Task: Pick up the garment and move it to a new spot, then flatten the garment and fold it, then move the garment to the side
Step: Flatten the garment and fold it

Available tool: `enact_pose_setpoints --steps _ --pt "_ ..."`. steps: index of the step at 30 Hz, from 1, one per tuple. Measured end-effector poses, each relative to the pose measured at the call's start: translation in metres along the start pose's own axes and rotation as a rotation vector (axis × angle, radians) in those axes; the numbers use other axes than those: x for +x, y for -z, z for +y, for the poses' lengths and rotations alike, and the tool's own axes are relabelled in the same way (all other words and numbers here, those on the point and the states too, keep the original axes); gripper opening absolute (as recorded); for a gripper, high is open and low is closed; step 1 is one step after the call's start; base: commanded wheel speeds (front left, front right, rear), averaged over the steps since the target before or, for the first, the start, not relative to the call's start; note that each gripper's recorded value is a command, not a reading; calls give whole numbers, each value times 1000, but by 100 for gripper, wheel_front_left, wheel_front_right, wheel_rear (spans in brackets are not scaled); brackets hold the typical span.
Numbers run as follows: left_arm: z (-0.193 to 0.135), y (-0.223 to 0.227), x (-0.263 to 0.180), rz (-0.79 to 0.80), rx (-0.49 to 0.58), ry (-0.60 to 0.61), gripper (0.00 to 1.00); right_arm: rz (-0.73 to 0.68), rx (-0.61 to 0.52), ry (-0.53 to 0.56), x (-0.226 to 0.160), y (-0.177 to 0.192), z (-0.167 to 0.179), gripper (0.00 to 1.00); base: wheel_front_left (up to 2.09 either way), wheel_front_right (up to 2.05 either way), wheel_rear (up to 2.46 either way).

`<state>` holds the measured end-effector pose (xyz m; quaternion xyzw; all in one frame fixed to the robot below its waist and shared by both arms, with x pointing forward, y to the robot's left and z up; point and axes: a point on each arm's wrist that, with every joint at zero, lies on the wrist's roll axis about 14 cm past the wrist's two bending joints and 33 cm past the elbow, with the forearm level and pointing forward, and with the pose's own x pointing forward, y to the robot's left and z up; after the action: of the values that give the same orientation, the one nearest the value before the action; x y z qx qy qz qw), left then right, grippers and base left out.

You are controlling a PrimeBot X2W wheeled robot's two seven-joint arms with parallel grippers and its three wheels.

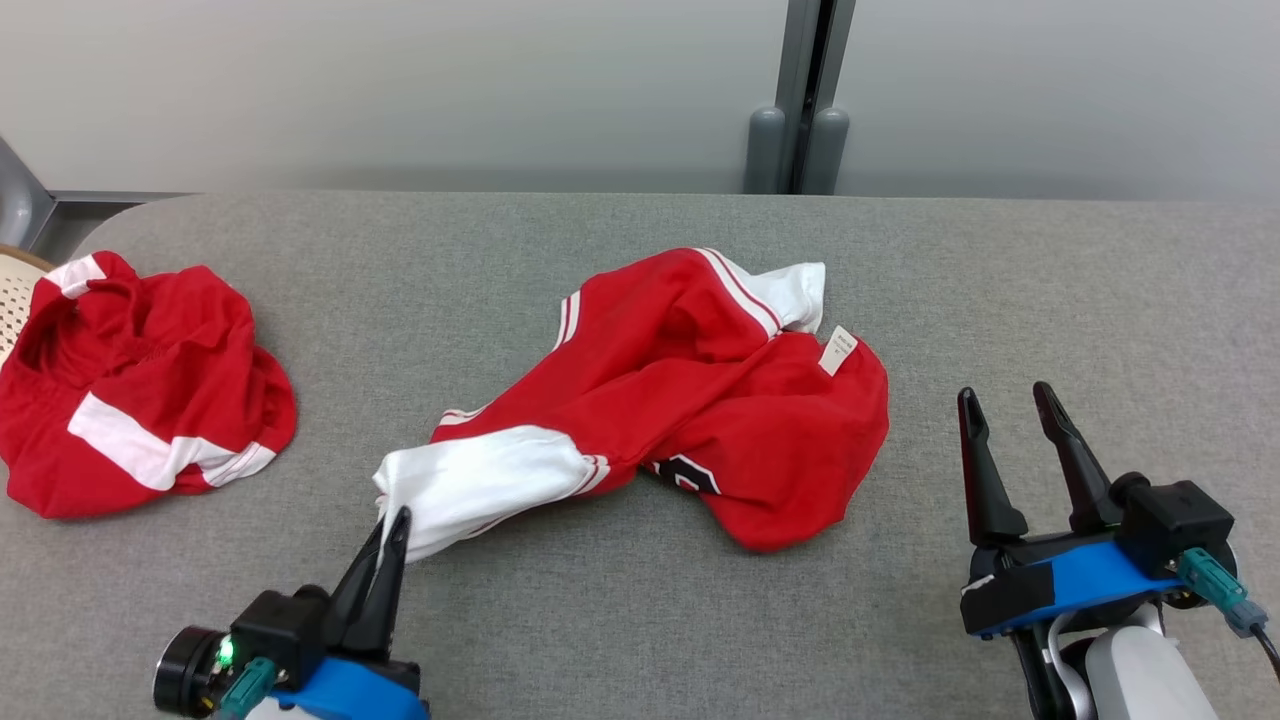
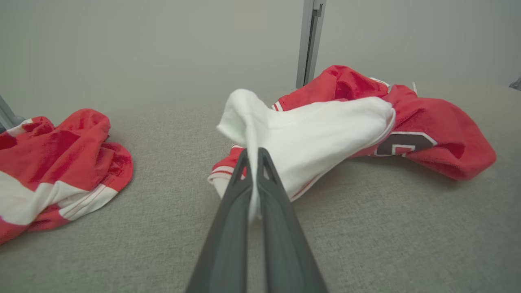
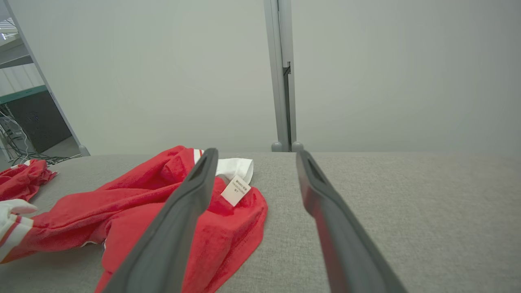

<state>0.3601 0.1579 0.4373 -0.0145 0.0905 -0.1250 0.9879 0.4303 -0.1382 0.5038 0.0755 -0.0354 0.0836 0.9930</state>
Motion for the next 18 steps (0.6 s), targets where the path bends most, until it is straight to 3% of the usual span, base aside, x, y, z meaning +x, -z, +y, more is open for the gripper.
enact_pose_setpoints --steps 8,13,14,15,18 --pt "28 11 -37 8 -20 -159 0 7 4 -15 5 4 5 100 0 0 0" --pt "29 13 -53 5 -20 -190 0 14 8 -31 8 7 11 100 0 0 0" --pt "26 11 -53 -5 -27 -179 24 16 9 -34 9 8 12 100 0 0 0" --pt "24 7 -52 -21 -34 -180 100 17 9 -38 9 8 13 100 0 0 0" --pt "20 -6 -49 -70 -47 -172 100 18 10 -45 9 8 16 100 0 0 0"
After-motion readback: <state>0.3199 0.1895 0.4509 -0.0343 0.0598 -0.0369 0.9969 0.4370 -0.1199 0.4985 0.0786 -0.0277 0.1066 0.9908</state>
